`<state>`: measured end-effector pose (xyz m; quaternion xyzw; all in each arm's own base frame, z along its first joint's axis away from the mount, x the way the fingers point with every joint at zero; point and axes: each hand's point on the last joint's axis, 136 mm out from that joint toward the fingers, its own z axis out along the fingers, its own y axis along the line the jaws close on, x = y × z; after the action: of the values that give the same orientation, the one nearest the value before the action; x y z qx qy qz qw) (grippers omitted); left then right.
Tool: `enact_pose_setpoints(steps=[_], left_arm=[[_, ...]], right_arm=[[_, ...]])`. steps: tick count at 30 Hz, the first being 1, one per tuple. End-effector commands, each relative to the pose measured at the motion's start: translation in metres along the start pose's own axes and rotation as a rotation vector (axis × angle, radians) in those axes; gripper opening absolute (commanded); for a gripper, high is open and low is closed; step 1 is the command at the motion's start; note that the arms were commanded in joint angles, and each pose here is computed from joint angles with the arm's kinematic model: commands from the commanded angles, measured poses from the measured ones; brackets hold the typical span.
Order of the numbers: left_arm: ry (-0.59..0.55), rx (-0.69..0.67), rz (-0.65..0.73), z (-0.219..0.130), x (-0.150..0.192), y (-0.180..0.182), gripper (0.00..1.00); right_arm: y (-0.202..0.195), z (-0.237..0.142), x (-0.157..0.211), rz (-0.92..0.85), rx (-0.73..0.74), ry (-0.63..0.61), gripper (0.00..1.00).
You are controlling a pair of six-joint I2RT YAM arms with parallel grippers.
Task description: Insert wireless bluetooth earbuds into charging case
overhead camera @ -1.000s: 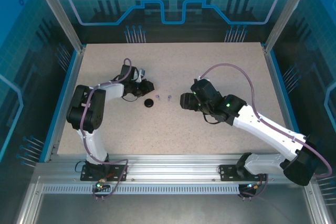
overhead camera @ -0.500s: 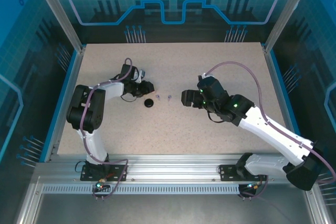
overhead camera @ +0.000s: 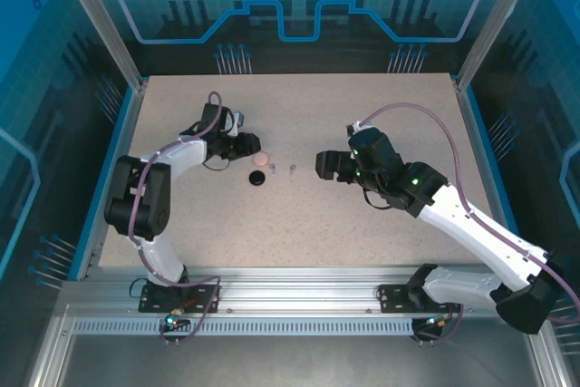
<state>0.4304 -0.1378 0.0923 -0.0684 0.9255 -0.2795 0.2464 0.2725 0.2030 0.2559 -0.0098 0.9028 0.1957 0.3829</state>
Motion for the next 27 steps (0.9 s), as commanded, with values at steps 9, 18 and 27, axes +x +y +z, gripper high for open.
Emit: enact_pose_setpoints(steps=[9,18,27], left_arm=[[-0.291,0.118,0.205,-0.12,-0.066,-0.085,0.81],[-0.416,0.163,0.268,-0.176,-0.078,-0.117,0.99],[-0.564,0.105,0.24,-0.195,-0.087,-0.107,0.99]], right_arm=[[-0.009,-0.007,-0.006,0.013,0.016,-0.027,0.9],[-0.017,-0.002,-0.003,0.013,0.057,-0.015,0.9],[-0.016,0.005,-0.005,0.013,0.072,-0.009,0.9]])
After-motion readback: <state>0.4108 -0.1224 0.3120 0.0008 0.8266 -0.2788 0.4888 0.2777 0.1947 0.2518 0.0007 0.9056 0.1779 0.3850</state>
